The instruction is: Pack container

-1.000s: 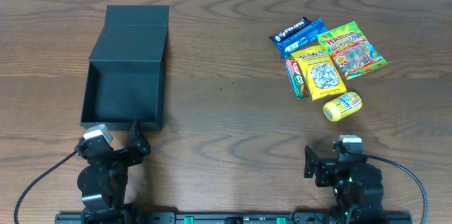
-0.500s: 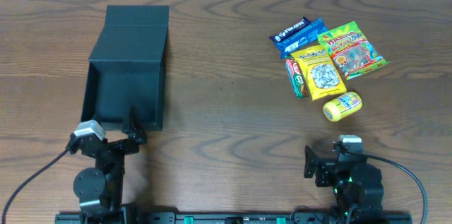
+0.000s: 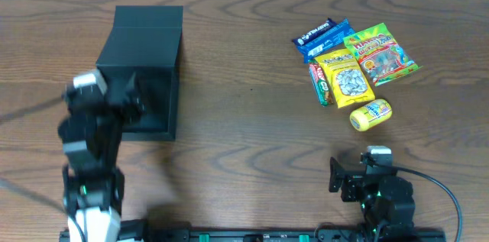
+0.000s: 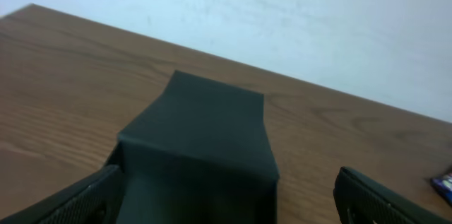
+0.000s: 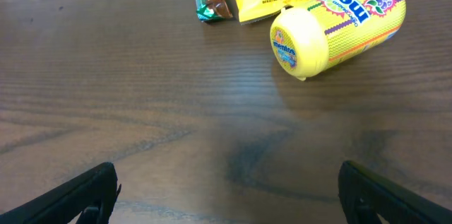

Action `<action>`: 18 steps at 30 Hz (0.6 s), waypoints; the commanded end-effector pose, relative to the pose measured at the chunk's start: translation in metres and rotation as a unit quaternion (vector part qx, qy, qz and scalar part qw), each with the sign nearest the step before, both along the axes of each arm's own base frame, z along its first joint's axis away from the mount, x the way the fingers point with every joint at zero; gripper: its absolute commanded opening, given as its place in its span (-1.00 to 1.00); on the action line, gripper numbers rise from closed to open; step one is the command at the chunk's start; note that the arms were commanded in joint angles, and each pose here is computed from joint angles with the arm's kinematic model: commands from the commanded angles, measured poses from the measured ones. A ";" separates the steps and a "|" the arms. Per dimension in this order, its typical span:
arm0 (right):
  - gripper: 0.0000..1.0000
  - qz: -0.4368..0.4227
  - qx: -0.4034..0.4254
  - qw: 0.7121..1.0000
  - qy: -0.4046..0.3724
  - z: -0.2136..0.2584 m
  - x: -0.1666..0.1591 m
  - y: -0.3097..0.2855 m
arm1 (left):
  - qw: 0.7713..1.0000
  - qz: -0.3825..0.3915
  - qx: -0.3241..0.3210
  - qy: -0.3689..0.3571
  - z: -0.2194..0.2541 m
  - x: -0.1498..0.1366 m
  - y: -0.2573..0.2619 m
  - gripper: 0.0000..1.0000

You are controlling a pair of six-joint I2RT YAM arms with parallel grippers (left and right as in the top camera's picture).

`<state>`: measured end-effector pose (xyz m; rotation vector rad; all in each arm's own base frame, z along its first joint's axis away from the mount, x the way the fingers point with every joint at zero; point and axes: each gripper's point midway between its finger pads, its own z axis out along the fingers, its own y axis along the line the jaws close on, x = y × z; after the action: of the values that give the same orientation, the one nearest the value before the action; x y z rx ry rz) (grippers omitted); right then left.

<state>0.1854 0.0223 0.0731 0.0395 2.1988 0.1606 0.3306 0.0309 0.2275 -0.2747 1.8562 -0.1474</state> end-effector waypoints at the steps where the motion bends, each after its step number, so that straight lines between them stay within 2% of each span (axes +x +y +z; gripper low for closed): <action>1: 0.98 -0.001 -0.008 1.000 0.002 -0.002 0.000 -0.002 | 0.999 -0.030 0.009 0.022 0.003 0.029 -0.011 0.91; 3: 0.98 0.000 -0.008 1.000 0.002 -0.002 0.000 -0.002 | 0.997 -0.056 0.016 0.041 -0.002 0.048 -0.027 0.91; 8: 0.99 0.000 -0.008 1.000 0.002 -0.002 0.000 -0.002 | 0.987 -0.106 0.071 0.093 -0.033 0.077 -0.065 0.91; 13: 0.99 0.000 -0.008 1.000 0.002 -0.002 0.000 -0.002 | 0.977 -0.151 0.050 0.144 -0.076 0.081 -0.094 0.91; 18: 0.98 0.000 -0.008 1.000 0.002 -0.002 0.000 -0.002 | 0.974 -0.158 0.032 0.158 -0.086 0.081 -0.099 0.92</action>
<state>0.1853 0.0223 0.0727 0.0396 2.2011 0.1604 0.4081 -0.0628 0.1341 0.0464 2.2256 -0.2409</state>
